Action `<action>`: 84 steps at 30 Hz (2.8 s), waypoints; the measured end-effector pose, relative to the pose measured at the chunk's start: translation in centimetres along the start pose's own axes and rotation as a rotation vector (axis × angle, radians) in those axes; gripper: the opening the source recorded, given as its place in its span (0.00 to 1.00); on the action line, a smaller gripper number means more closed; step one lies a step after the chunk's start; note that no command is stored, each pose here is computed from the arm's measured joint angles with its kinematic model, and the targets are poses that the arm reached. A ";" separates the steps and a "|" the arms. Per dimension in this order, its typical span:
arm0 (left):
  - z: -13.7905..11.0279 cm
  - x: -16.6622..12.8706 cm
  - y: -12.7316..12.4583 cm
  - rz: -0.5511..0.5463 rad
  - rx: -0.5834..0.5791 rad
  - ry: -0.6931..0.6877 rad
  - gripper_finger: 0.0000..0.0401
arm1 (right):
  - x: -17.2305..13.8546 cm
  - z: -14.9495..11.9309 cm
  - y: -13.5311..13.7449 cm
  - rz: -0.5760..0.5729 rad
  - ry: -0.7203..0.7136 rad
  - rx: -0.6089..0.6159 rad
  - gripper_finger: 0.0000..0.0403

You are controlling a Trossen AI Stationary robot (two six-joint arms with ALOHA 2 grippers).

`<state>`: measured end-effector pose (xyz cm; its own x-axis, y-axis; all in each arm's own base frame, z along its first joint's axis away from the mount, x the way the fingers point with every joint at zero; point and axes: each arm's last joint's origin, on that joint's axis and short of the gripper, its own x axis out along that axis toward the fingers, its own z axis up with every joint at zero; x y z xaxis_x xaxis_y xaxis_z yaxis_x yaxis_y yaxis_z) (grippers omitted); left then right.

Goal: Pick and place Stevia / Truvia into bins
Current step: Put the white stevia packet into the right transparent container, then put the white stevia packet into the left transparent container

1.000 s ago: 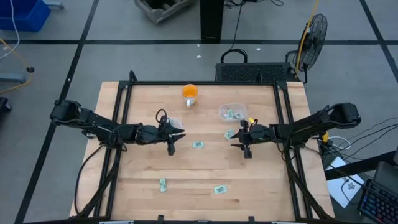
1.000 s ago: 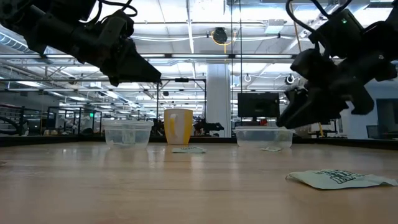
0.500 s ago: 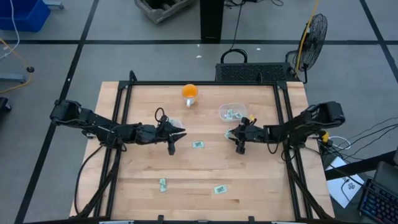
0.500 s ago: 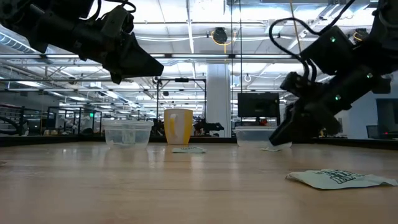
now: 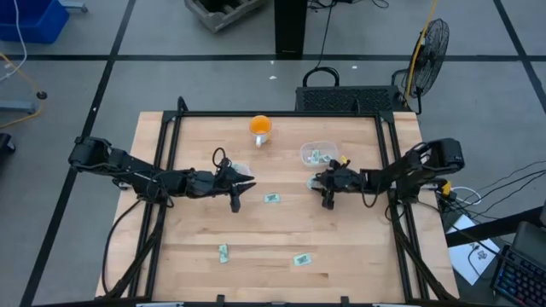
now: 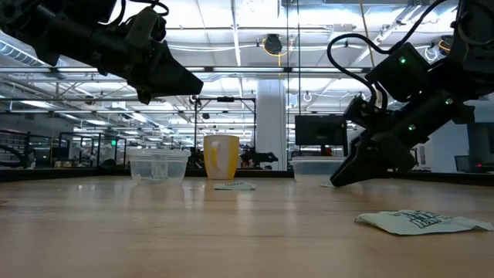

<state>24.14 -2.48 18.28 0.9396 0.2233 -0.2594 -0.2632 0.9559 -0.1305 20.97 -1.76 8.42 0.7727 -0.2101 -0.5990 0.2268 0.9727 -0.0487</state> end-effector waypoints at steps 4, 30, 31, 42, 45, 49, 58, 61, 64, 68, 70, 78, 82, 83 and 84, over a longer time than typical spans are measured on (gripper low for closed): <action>0.0 0.0 0.0 0.001 0.000 0.002 0.24 | 0.0 -0.2 -0.1 0.023 0.026 0.073 0.35; -0.2 0.0 0.1 0.005 0.001 0.017 0.24 | -1.8 4.0 -1.5 -0.337 -0.346 0.102 0.05; -0.2 0.0 0.0 0.005 0.001 0.016 0.24 | -2.1 4.1 -2.0 -0.419 -0.356 0.137 0.05; -0.1 0.0 0.0 0.004 0.000 0.014 0.24 | -2.5 3.2 -4.7 -0.450 -0.234 0.263 0.09; -0.1 0.0 0.0 0.004 0.000 0.014 0.24 | -2.4 2.6 -5.1 -0.469 -0.186 0.289 0.14; -0.1 0.0 0.0 0.003 0.000 0.014 0.24 | -2.4 2.6 -5.4 -0.464 -0.184 0.313 0.22; -0.3 0.0 -0.1 -0.044 0.003 0.035 0.24 | -2.4 3.1 -5.3 -0.347 -0.236 0.322 0.38; -0.5 -0.1 -0.5 -0.126 0.007 0.065 0.24 | -2.4 3.9 -4.8 -0.159 -0.302 0.310 0.39; -0.8 -0.5 -1.5 -0.258 0.017 0.099 0.24 | -2.6 4.8 -4.0 0.036 -0.379 0.276 0.40; -1.3 -1.5 -3.6 -0.451 0.029 0.146 0.24 | -2.9 5.4 -3.0 0.207 -0.426 0.233 0.39; -1.7 -2.2 -4.8 -0.527 -0.001 0.176 0.24 | -3.0 5.4 -2.6 0.244 -0.421 0.222 0.39; -3.6 -5.3 -8.7 -0.557 -0.310 0.411 0.24 | -3.0 5.3 -1.4 0.294 -0.396 0.201 0.38; -3.7 -6.4 -10.0 -0.373 -0.452 0.672 0.24 | -3.0 5.3 -1.3 0.300 -0.396 0.197 0.38; -3.4 -6.6 -10.2 -0.315 -0.488 0.729 0.24 | -3.0 5.3 -1.3 0.298 -0.397 0.196 0.38; -3.1 -6.8 -10.4 -0.262 -0.518 0.776 0.24 | -3.0 5.3 -1.3 0.292 -0.400 0.194 0.38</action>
<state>19.77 -14.57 18.42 0.6255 -0.3502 -0.6973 -0.3043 0.7134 -0.6312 21.50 -2.90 14.51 0.9772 0.0089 -0.2123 0.0446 0.9683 0.2456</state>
